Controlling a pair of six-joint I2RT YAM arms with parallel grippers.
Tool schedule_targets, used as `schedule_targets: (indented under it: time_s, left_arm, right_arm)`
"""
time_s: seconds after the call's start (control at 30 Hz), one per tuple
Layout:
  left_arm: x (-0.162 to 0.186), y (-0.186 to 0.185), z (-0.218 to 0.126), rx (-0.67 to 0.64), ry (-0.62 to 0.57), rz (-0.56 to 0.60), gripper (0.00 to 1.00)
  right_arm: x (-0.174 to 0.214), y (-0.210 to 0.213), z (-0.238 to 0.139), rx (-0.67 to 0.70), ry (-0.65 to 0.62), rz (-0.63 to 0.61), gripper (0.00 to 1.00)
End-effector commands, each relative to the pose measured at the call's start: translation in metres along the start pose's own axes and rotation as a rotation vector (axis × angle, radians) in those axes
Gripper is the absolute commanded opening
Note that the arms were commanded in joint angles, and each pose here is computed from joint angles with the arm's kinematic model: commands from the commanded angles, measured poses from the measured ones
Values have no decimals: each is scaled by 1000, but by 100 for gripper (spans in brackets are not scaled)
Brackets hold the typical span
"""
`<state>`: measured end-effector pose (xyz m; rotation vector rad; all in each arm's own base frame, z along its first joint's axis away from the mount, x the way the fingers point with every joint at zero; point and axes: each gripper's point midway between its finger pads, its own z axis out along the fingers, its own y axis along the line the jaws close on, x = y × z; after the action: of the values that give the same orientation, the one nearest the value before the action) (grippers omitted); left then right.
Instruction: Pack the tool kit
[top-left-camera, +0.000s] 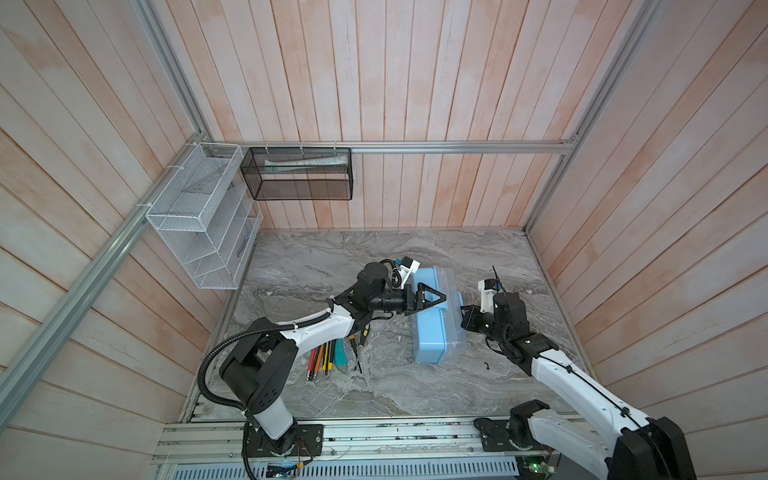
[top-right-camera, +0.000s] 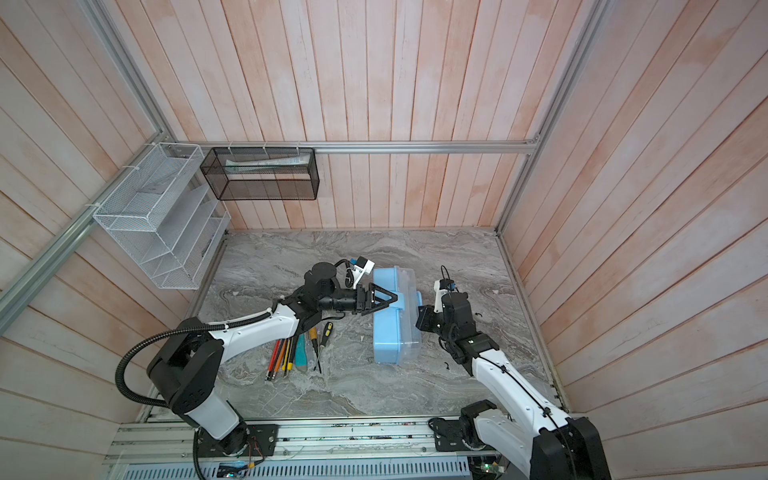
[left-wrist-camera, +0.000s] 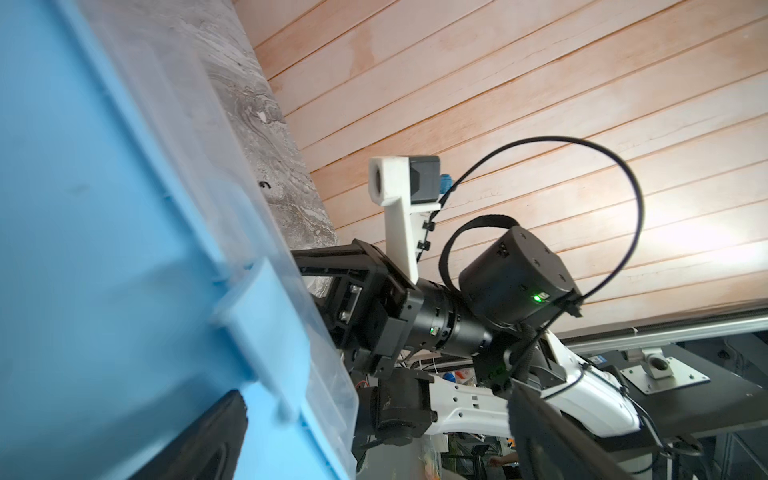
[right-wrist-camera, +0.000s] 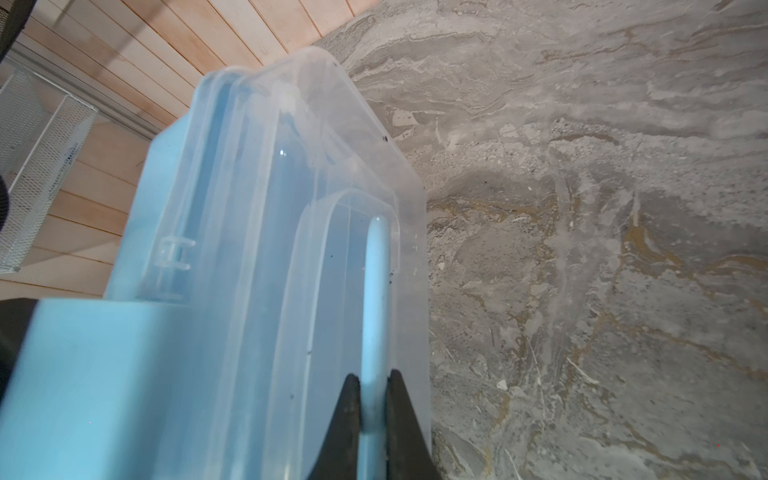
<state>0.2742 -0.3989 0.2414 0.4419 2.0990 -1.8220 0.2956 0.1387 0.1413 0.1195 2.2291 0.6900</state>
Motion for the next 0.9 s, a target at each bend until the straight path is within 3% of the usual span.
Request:
schedule_targets:
  time_s: [0.0,0.17,0.27,0.53,0.67,0.87]
  left_arm:
    - [-10,-42,-5,110,-16,117,100]
    - [-19,-45,-18,95,-43,136,100]
    - [-25,-35,-33,22,-64,148,100]
    - [-49,9,-108,-427,-178,266,100]
    - [-37,24,-116,-478,-169,259,100]
    - [-7,75,-124,-574,-147,167,100]
  right_arm:
    - [-21,22,-7,-60,-55,-44,0]
    - [-27,21,-10,-38,-77,-43,0]
    - [-35,25,-14,-45,-97,-40,0]
    - [-59,51,-26,-95,-144,-46,0]
    - [-62,66,-22,-124,-141,-50,0]
    - [-59,76,-11,-158,-122,-17,0]
